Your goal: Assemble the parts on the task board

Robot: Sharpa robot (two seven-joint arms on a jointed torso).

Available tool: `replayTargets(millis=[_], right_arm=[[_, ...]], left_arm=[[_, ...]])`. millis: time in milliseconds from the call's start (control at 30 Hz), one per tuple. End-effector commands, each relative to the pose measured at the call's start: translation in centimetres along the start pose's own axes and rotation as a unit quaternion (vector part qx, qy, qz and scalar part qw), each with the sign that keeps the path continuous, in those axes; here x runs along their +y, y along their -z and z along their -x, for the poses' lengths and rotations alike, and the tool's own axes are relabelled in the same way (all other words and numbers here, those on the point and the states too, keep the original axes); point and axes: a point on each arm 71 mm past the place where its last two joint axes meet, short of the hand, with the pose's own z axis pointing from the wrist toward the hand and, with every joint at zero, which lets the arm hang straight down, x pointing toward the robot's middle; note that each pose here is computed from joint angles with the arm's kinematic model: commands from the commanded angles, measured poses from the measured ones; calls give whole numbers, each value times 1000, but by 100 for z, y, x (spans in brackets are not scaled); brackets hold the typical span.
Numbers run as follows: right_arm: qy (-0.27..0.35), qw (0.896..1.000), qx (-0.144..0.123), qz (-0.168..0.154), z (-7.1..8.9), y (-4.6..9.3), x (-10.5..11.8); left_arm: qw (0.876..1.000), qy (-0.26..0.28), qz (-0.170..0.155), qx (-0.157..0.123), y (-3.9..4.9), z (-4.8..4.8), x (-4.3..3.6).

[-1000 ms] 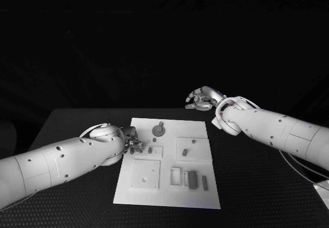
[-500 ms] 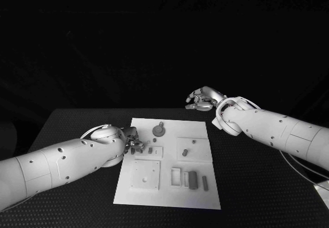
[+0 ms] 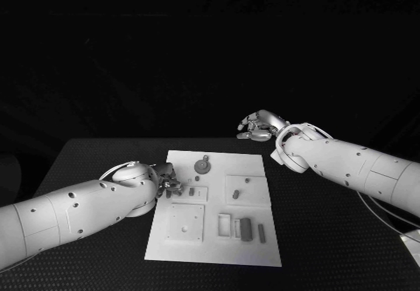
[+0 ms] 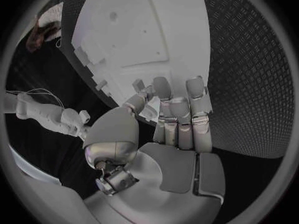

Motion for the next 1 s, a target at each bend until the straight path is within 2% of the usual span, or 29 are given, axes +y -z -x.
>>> replayTargets(millis=[33,433,700,1000], right_arm=[[0,1000,5,6,-8,1,10],[0,1000,5,6,-8,2,10],[0,1000,5,6,-7,3,9],[0,1000,5,6,-6,4,8]], left_arm=[[1000,-2,10,0,9,-39,55],[999,21,1,-40,39,16,56],[998,31,-1,-55,49,20,61],[998,34,-3,-46,52,-23,46]])
